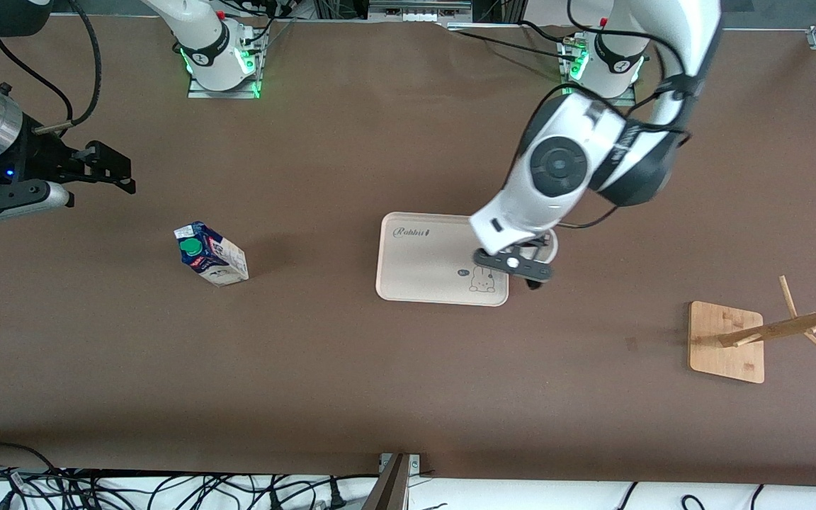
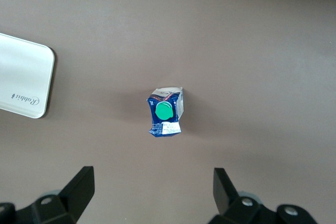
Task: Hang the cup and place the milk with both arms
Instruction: 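Lift the white mug with the left gripper and carry it toward the stand, then hang the mug handle on a wooden peg with the left gripper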
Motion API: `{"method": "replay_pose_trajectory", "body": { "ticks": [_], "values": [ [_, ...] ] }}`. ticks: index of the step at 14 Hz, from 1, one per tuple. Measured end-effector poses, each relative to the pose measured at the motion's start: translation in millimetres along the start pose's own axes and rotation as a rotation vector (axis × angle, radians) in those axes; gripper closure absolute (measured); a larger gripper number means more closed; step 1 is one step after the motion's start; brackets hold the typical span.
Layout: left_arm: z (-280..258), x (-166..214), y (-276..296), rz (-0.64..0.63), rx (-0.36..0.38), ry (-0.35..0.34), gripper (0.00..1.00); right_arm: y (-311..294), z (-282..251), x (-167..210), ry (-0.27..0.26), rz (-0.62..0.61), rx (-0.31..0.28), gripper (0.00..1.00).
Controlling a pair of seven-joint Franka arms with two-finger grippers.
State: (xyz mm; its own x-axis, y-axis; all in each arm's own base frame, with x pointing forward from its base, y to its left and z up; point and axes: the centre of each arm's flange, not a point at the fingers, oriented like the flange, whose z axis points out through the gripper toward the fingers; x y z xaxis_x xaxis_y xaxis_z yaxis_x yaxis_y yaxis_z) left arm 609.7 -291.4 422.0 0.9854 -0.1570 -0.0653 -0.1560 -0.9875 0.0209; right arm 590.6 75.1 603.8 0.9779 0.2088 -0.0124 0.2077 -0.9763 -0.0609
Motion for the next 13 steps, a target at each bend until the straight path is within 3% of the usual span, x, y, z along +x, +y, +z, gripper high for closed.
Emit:
{"method": "replay_pose_trajectory", "body": {
  "ticks": [3, 6, 10, 13],
  "values": [
    [-47, 2, -68, -0.086, -0.013, 0.047, 0.94, 6, 0, 0, -0.001, 0.009, 0.000, 0.00],
    [-74, 4, -116, -0.058, 0.004, 0.097, 0.94, 11, 0, 0, -0.001, 0.016, 0.001, 0.00],
    [-93, 10, -221, -0.075, 0.009, 0.137, 0.94, 17, 2, -1, -0.003, 0.027, 0.003, 0.00],
    [-98, 6, -279, 0.003, 0.005, 0.162, 0.94, 29, 7, 1, -0.014, 0.046, 0.005, 0.00]
  ]
}}
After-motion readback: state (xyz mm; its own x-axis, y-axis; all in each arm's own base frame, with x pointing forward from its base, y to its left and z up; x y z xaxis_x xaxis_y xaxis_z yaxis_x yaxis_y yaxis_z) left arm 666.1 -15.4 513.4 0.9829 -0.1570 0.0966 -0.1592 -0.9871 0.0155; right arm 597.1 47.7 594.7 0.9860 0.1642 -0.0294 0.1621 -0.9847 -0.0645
